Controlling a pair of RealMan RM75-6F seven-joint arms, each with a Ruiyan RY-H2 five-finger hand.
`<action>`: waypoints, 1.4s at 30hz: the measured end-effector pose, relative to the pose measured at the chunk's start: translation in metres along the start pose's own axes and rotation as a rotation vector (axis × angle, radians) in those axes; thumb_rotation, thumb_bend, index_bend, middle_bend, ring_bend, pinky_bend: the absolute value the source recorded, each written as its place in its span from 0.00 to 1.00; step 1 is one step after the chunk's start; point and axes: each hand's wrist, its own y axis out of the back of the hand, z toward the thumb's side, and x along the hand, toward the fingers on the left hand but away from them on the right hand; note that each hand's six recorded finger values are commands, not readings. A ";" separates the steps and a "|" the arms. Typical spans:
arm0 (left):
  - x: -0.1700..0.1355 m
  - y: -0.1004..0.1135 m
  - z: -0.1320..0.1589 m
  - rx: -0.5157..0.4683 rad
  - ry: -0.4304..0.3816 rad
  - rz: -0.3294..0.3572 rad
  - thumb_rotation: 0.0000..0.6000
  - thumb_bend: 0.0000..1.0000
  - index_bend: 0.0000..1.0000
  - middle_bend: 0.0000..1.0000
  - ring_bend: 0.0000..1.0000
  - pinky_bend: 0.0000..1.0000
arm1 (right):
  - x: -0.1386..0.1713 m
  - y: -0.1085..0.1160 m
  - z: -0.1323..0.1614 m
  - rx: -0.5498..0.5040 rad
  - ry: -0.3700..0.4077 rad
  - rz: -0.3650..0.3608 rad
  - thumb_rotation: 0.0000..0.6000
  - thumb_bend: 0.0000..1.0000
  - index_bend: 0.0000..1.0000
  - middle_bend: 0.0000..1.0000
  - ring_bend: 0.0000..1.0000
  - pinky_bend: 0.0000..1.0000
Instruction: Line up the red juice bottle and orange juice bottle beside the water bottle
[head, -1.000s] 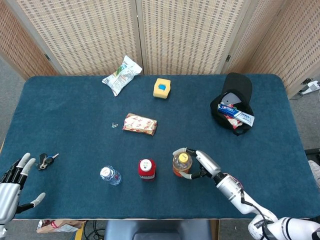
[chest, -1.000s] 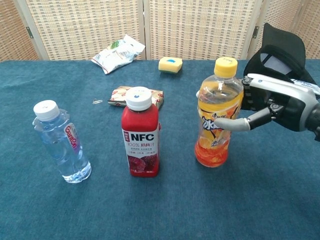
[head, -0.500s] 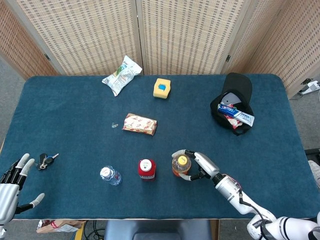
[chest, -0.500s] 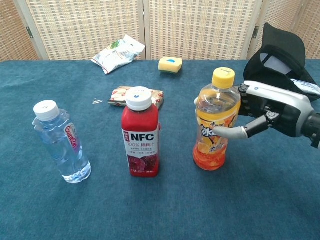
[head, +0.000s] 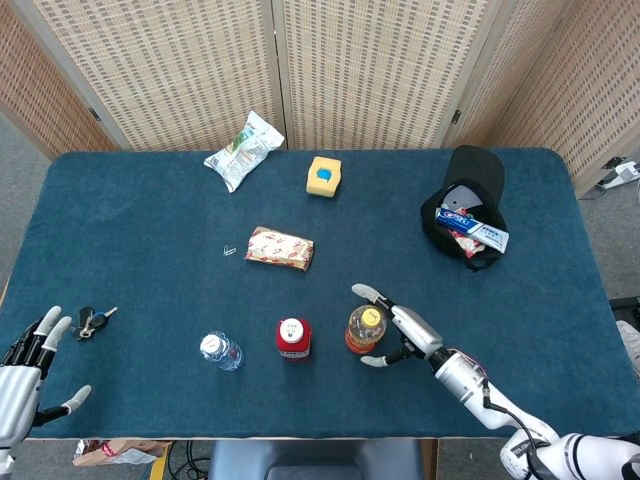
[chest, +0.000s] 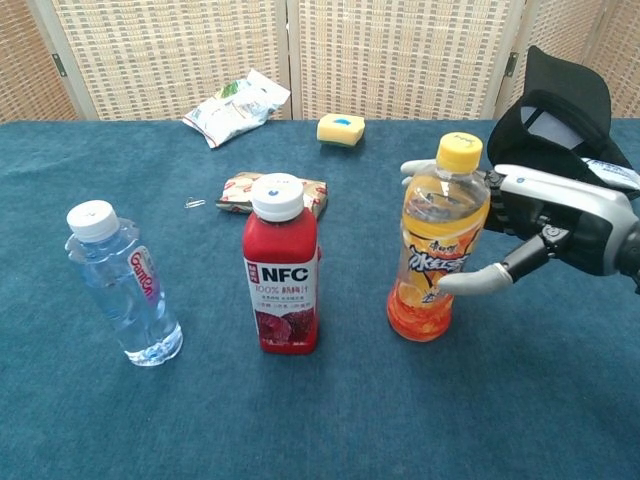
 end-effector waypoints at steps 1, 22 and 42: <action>0.000 0.000 0.000 0.000 -0.002 0.000 1.00 0.16 0.00 0.00 0.00 0.16 | 0.001 0.001 0.001 0.006 0.002 -0.001 1.00 0.09 0.00 0.00 0.00 0.06; 0.011 -0.003 -0.006 0.012 0.005 0.009 1.00 0.16 0.00 0.00 0.00 0.16 | 0.081 0.067 0.029 0.179 0.055 -0.334 1.00 0.37 0.15 0.15 0.07 0.11; 0.016 -0.014 0.004 -0.002 -0.046 0.019 1.00 0.16 0.00 0.00 0.00 0.16 | 0.224 0.128 0.009 0.688 -0.360 -0.542 1.00 0.37 0.16 0.16 0.08 0.11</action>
